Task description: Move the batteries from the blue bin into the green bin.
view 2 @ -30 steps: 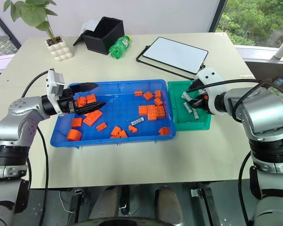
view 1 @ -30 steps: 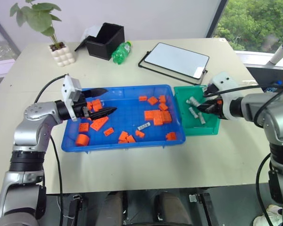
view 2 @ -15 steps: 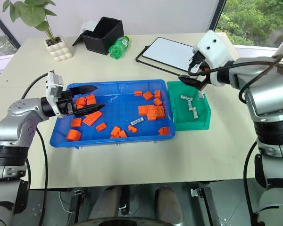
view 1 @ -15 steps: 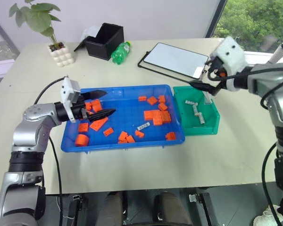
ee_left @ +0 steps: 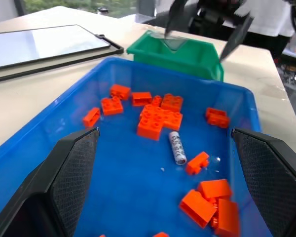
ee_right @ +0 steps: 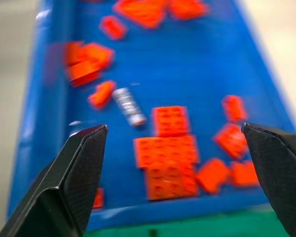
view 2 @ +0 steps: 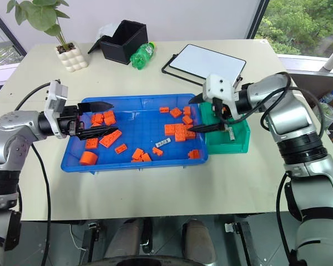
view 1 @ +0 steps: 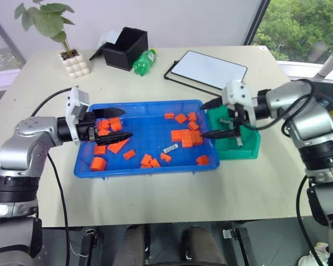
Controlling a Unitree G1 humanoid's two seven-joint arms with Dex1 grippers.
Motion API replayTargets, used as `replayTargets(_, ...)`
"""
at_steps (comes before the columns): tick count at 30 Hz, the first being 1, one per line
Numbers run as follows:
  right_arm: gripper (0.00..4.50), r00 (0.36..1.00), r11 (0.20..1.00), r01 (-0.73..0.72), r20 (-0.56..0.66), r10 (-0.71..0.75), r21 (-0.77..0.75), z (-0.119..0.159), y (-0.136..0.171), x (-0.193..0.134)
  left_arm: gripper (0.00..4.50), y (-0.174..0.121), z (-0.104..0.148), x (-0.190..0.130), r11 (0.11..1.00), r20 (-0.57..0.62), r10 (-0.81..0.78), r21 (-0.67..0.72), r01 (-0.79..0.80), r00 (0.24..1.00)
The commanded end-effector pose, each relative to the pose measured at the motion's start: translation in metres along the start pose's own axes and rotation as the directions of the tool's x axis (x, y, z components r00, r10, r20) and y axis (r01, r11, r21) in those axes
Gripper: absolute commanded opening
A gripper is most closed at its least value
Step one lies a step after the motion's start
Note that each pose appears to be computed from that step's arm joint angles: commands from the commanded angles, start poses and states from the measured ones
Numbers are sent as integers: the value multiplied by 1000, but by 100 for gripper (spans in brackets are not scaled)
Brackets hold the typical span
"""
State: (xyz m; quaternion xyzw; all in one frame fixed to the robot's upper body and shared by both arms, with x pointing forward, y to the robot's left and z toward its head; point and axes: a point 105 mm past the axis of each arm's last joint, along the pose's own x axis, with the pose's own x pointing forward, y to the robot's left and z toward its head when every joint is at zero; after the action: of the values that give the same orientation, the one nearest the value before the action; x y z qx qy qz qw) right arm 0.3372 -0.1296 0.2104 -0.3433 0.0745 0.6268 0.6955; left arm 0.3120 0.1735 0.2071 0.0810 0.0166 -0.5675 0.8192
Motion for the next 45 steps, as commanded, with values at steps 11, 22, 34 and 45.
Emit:
replayTargets(11, 448, 983, 948, -162, 35, 178, -275, 15, -10, 46, 450, -16, 3, -4, 998, 30, 57, 16, -57, 998)
replayTargets(22, 448, 956, 908, -256, 55, 289, -331, 13, 6, 81, 450, -20, 0, -8, 992, 45, 124, 0, -124, 991)
replayTargets(34, 448, 934, 875, -349, -45, 355, -335, -9, 14, 102, 450, -20, 2, -7, 986, 60, 167, -3, -167, 984)
replayTargets(45, 448, 924, 884, -383, -99, 370, -267, -12, 9, 117, 450, -19, 2, -5, 975, 82, 220, 8, -221, 972)
